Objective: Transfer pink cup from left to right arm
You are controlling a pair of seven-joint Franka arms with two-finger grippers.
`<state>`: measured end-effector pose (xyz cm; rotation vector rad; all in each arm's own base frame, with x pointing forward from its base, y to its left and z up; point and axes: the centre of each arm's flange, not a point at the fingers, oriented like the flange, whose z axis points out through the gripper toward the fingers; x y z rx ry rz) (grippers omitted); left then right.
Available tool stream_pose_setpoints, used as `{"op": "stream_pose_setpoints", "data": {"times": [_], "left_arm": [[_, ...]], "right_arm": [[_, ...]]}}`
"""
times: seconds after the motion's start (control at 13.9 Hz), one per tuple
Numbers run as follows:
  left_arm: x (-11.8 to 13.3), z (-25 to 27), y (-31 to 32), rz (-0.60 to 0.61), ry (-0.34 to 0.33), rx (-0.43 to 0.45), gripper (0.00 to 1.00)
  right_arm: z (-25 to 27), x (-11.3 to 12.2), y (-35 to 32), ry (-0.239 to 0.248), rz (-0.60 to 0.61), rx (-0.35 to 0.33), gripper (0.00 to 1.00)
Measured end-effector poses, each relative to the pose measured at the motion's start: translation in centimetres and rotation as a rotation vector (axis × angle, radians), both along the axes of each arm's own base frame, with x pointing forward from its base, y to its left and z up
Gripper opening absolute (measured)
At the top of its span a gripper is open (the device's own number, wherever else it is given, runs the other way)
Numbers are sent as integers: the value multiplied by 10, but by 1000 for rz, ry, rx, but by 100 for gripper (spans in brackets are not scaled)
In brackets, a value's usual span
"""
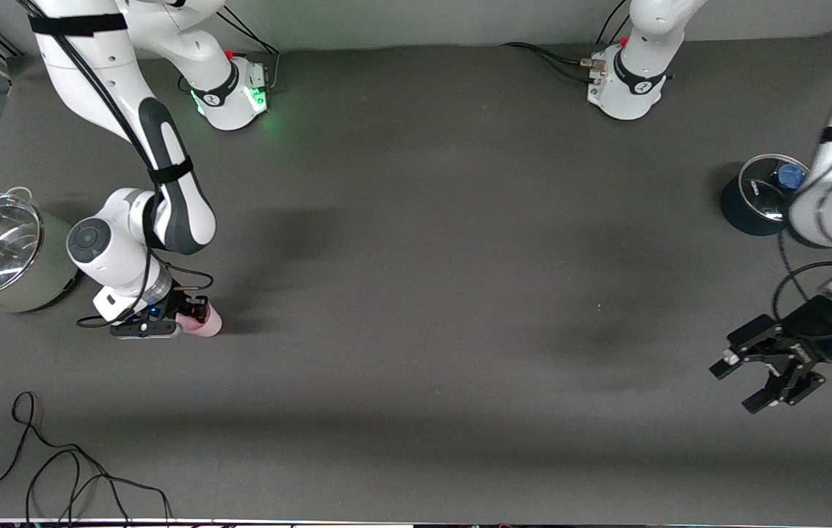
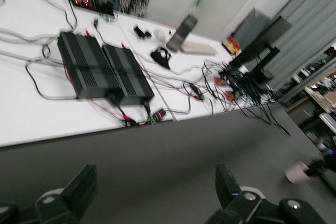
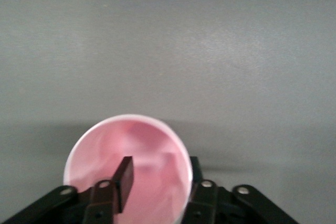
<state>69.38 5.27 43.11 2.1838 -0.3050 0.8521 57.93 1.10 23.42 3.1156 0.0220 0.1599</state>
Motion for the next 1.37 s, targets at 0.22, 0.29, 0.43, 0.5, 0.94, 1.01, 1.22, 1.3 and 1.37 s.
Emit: {"op": "stream_pose_setpoints", "data": {"times": [0.22,0.29,0.43,0.5,0.94,1.01,1.22,1.3,1.37], "left_arm": [[-3,33,12,-64,212,74,100],[-7,44,13,-79,287,114,100],[-18,71,17,-90,416,223,100],[-25,85,19,-80,475,279,100],[-80,140,51,92,852,486,100],[-86,152,43,102,849,543,100],[-104,179,-9,118,824,677,100],[-111,184,-25,124,817,711,100],[-117,186,-37,133,810,739,100]], "right_arm": [[60,2,1,23,-4,93,85],[83,2,-2,42,-8,127,97],[134,3,-12,69,-4,183,100],[160,4,-19,85,8,191,100],[293,10,-63,135,14,188,100],[312,8,-75,130,-1,187,100],[358,-4,-104,135,-61,188,100],[364,-6,-110,137,-85,188,100],[366,-7,-112,139,-106,179,100]]}}
